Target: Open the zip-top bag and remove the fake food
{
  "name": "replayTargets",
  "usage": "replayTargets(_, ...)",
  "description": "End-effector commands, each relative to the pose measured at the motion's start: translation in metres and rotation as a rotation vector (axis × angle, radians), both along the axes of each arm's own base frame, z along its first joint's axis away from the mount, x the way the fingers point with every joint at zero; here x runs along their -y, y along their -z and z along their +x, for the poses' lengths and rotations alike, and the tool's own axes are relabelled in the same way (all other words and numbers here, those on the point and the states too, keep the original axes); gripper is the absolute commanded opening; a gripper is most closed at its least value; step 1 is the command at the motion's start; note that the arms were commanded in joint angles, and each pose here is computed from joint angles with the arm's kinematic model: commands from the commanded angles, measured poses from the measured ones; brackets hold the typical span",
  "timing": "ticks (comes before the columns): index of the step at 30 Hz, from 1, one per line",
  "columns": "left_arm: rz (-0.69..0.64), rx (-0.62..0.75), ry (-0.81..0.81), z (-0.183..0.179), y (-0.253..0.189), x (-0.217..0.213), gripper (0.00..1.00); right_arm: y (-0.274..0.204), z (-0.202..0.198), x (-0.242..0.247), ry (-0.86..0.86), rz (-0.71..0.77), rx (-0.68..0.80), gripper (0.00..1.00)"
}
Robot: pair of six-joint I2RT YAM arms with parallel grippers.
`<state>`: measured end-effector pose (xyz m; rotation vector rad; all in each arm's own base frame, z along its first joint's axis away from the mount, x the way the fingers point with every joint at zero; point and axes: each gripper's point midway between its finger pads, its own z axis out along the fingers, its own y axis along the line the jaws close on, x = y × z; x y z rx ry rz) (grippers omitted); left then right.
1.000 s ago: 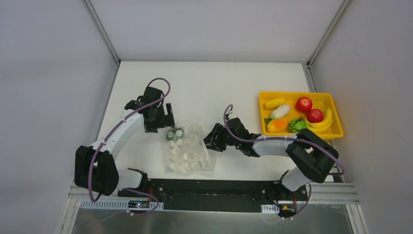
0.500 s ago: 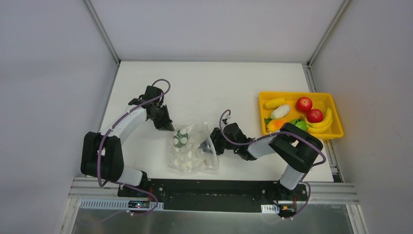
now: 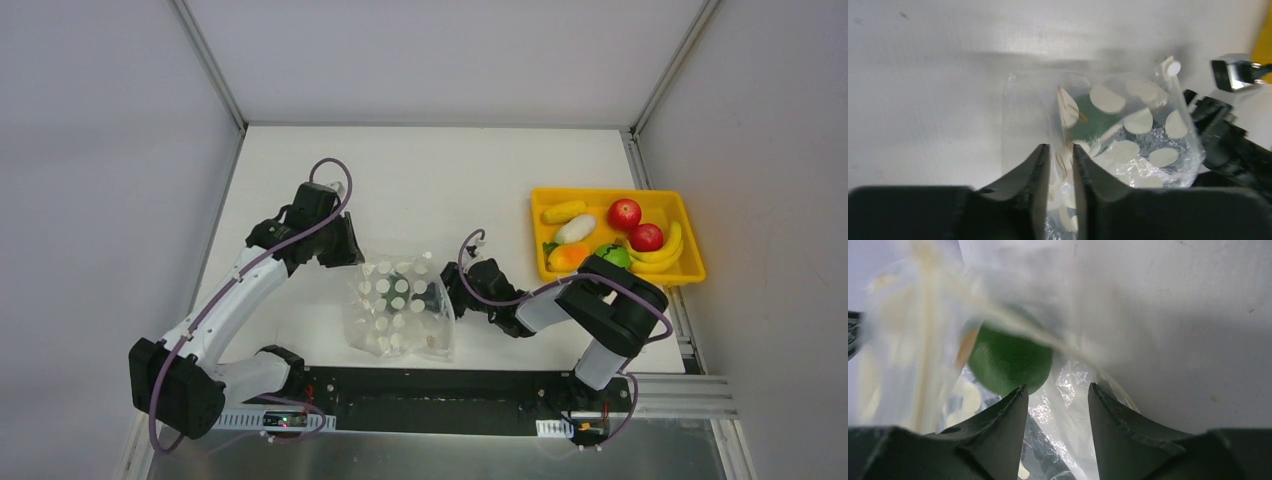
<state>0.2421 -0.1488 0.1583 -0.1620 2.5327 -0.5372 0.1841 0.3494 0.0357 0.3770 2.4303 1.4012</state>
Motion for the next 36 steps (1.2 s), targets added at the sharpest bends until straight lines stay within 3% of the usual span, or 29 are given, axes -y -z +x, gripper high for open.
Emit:
replayTargets(1, 0.177, -0.053, -0.066, 0.001, 0.014, -0.034, 0.33, -0.003, 0.002, 0.003, 0.017, -0.004, 0.040, 0.52)
replayTargets(5, 0.274, 0.000, -0.107, 0.002, 0.003, -0.056, 0.50, -0.008, 0.000, 0.001, 0.002, 0.000, 0.061, 0.57)
replayTargets(9, 0.307, 0.047, -0.071, -0.011, -0.011, -0.057, 0.54, -0.014, -0.002, -0.004, -0.022, -0.003, 0.083, 0.61)
replayTargets(14, 0.220, 0.080, 0.051, -0.027, -0.015, -0.023, 0.46, -0.020, -0.001, -0.007, -0.024, 0.003, 0.106, 0.63)
replayTargets(21, 0.127, 0.019, 0.085, -0.023, 0.010, 0.014, 0.25, -0.029, 0.000, -0.011, -0.026, 0.018, 0.126, 0.64)
replayTargets(36, 0.145, -0.167, 0.044, -0.008, 0.086, 0.037, 0.19, -0.050, 0.007, -0.030, -0.045, 0.051, 0.192, 0.69)
